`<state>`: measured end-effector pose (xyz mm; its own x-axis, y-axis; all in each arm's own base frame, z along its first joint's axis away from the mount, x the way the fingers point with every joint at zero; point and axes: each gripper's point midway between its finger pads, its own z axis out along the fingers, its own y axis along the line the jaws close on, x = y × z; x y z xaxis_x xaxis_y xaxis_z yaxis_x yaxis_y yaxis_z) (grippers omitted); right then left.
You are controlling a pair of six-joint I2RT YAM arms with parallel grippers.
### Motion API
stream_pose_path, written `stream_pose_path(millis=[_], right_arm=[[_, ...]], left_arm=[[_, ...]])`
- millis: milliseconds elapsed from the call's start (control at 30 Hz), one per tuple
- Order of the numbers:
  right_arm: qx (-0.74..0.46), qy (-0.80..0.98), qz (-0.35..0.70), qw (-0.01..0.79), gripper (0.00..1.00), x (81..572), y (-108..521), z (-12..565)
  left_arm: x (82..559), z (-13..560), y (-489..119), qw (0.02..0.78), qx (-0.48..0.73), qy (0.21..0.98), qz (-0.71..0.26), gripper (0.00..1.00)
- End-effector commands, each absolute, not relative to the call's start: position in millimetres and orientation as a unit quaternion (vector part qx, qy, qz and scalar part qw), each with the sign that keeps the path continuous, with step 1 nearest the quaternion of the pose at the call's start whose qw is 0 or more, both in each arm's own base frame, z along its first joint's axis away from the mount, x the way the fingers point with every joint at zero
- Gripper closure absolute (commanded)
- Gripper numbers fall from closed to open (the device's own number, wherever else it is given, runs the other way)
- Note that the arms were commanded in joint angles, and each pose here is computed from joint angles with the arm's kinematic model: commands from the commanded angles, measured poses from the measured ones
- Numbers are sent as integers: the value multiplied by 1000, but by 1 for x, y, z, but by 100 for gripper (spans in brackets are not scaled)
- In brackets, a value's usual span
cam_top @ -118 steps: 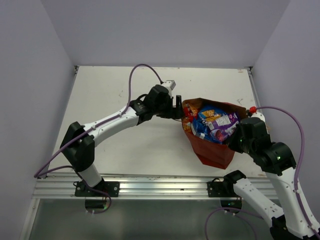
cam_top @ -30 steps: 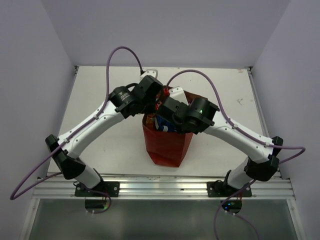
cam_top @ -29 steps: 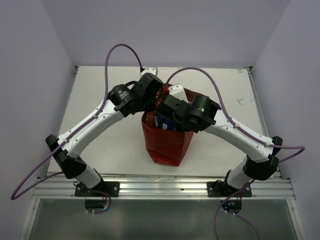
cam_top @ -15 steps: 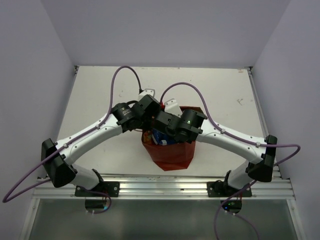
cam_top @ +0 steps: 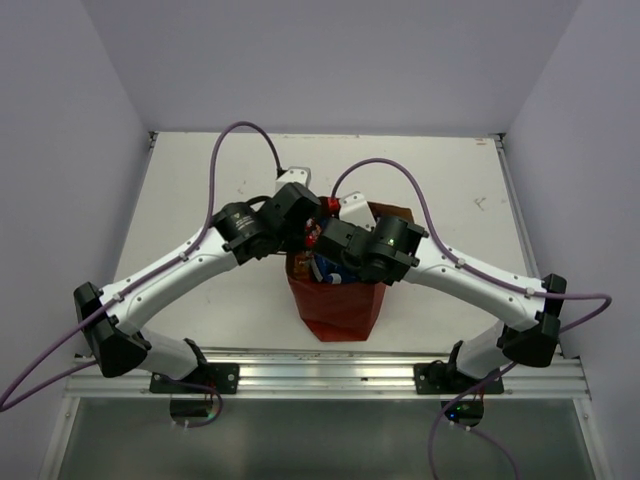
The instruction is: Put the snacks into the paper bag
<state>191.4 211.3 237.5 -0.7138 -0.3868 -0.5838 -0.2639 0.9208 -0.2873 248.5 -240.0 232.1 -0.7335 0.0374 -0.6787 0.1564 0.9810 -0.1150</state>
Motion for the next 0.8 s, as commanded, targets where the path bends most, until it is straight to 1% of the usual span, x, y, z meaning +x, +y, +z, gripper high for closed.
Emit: stream_pose_path(millis=[0,67,100,200,267,333,367,433,533,567,733,767], right_arm=[[-126,912,-32,390,90,202,227,260],[-124,913,-31,388,78,201,227,259],[-123,912,-31,390,65,201,225,261],[-118,908,-29,400,58,202,221,267],[-115,907,-27,403,56,202,220,270],[-112,908,-27,404,52,202,218,272],[-110,908,-29,403,51,201,216,273],[-104,905,-25,412,51,202,215,282],[-87,899,-23,429,51,203,205,301],[-83,898,-27,431,51,201,198,306],[-38,878,-21,477,46,200,164,352],[-31,872,-33,487,45,201,154,358]], left_arm=[[259,272,-271,410,32,897,-161,100],[259,272,-271,410,32,897,-160,100],[258,273,-270,411,32,897,-159,100],[257,273,-264,414,27,898,-148,81],[257,271,-261,413,25,899,-142,77],[256,270,-259,411,22,901,-138,61],[256,269,-257,410,20,902,-134,57],[258,275,-256,417,17,899,-132,58],[262,292,-251,435,5,891,-130,53],[263,299,-249,444,-1,887,-128,44],[266,385,-234,550,-35,818,-164,43],[266,407,-229,574,-39,798,-179,42]])
